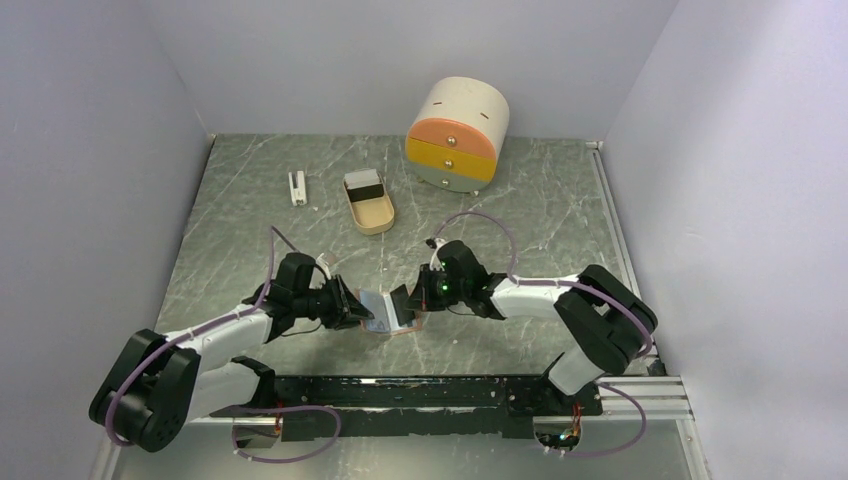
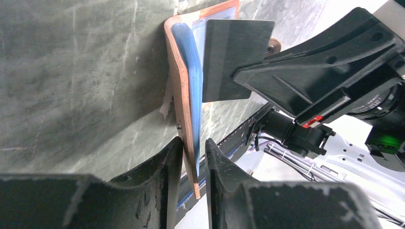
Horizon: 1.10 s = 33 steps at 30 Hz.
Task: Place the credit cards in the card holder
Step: Insert the credit card into the card holder.
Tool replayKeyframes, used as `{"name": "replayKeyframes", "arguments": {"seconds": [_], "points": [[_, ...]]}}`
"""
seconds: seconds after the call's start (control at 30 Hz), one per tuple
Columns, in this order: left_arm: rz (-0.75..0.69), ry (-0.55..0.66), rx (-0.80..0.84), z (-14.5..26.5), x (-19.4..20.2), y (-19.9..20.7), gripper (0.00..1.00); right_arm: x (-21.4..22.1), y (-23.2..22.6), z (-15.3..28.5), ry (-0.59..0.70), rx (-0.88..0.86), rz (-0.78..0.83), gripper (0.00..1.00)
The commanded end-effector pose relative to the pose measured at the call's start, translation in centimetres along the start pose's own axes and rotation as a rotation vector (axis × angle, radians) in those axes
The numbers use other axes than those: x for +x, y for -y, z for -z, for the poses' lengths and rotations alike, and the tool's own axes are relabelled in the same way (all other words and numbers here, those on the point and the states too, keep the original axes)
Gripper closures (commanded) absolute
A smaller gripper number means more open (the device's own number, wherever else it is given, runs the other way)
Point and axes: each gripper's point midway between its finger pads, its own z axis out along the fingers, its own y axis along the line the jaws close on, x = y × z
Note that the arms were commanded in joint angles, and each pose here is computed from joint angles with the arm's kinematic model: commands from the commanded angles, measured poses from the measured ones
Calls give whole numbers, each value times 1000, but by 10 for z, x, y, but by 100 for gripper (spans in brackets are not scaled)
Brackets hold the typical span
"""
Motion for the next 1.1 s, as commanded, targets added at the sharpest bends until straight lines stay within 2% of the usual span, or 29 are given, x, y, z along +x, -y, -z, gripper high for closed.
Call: {"name": "replayKeyframes", "arguments": {"seconds": [0.0,0.13,0.23,0.3,0.4,0.6,0.67,0.73,1.07], "points": [[-70,25,97,4,-10,27,71,9,3,-7,-7,-8,-9,100],[-92,32,139,6,-11,35,75,14,2,-11,-17,-14,-14,100],[-99,47,133,7,-14,35,86,16,2,-12,-25,-15,-12,100],[-100,46,124,6,-14,34,90,16,1,-12,-24,-14,-8,100],[-106,37,137,5,-14,36,90,15,2,-13,-24,-10,-5,100],[-134,50,191,10,-13,45,79,14,-1,-15,-24,-21,-5,100],[-140,62,185,11,-14,45,81,15,-1,-14,-25,-22,-8,100],[-142,62,183,11,-14,44,90,16,-1,-14,-24,-23,-10,100],[-141,50,195,7,-14,44,91,16,-3,-14,-22,-29,-11,100]]}}
